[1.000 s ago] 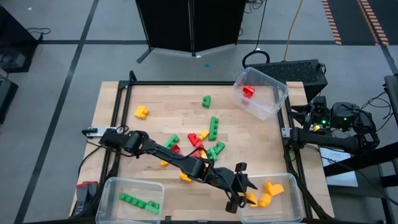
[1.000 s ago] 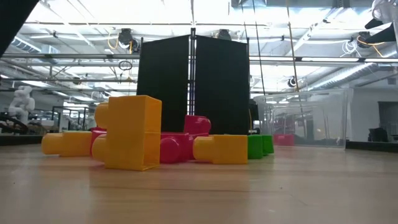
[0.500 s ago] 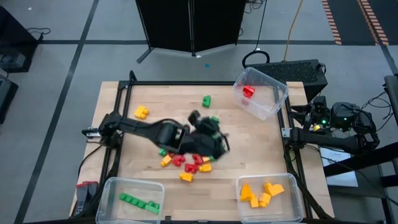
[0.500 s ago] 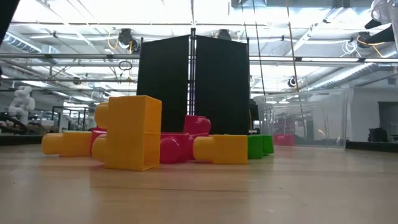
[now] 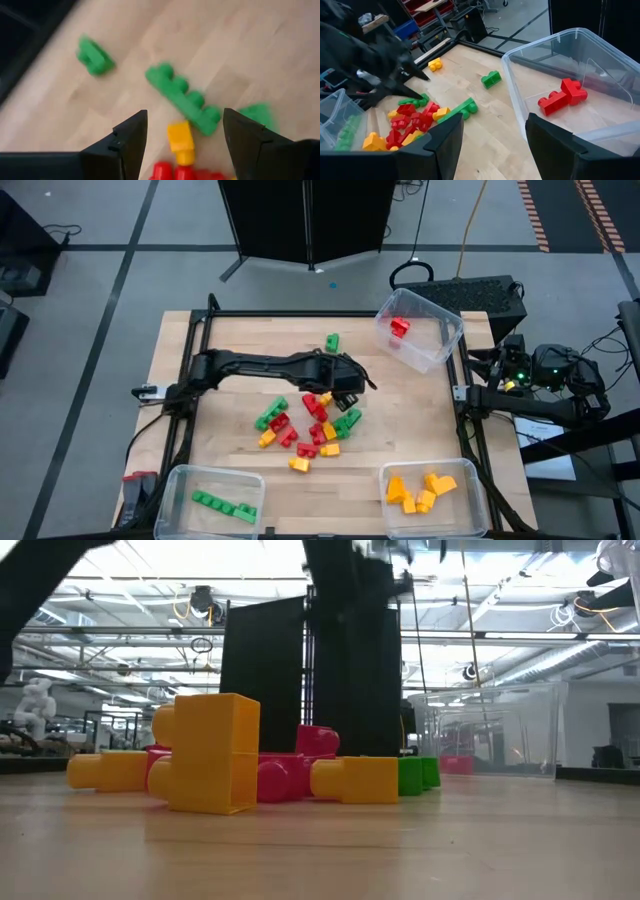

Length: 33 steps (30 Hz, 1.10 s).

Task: Sort blocks
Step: Put the yellow game piece into the bottom right transparent bin

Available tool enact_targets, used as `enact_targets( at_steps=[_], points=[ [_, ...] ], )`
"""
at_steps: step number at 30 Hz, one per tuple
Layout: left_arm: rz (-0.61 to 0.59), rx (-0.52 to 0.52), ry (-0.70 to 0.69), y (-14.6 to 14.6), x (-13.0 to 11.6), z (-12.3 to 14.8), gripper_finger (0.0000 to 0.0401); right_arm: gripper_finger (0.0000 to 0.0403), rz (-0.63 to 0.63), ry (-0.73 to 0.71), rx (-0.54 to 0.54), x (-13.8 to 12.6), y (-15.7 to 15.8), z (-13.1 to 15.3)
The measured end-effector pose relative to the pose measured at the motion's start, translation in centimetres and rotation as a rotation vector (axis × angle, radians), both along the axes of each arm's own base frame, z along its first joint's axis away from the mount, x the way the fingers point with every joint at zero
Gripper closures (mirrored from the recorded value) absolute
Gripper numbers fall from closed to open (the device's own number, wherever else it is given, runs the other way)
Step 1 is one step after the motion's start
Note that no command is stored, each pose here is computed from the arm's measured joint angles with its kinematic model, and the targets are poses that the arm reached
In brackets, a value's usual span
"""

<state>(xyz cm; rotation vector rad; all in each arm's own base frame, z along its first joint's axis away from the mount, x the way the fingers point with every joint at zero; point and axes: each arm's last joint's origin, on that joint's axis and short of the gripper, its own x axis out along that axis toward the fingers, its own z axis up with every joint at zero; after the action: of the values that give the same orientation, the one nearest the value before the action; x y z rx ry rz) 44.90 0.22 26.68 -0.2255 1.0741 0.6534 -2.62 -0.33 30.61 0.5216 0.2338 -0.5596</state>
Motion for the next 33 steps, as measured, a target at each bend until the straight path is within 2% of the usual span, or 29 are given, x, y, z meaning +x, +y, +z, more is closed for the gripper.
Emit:
enact_targets(
  at_steps=[6, 9, 19, 23, 28, 33],
  points=[
    [-0.029, -0.120, 0.125, 1.1, 1.3, -4.6, 0.0189, 0.0195, 0.008, 0.007, -0.013, 0.0, 0.0, 0.0],
    [-0.045, -0.130, 0.168, 1.1, 1.5, -5.9, 0.0189, 0.0195, 0.008, 0.008, -0.014, 0.0, 0.0, 0.0],
    [-0.015, -0.124, 0.277, 2.3, 0.6, -6.4, 0.0188, 0.0195, 0.009, 0.008, -0.014, 0.0, 0.0, 0.0],
    [-0.065, -0.193, 0.277, 2.4, 0.7, -6.5, 0.0179, 0.0195, 0.009, 0.008, -0.014, 0.0, 0.0, 0.0],
    [-0.151, -0.212, 0.294, 2.3, 0.7, -6.5, 0.0151, 0.0195, 0.009, 0.008, -0.014, 0.0, 0.0, 0.0],
    [-0.142, -0.214, 0.300, 2.8, 0.6, -6.5, 0.0109, 0.0195, 0.009, 0.008, -0.014, 0.0, 0.0, 0.0]
  ],
)
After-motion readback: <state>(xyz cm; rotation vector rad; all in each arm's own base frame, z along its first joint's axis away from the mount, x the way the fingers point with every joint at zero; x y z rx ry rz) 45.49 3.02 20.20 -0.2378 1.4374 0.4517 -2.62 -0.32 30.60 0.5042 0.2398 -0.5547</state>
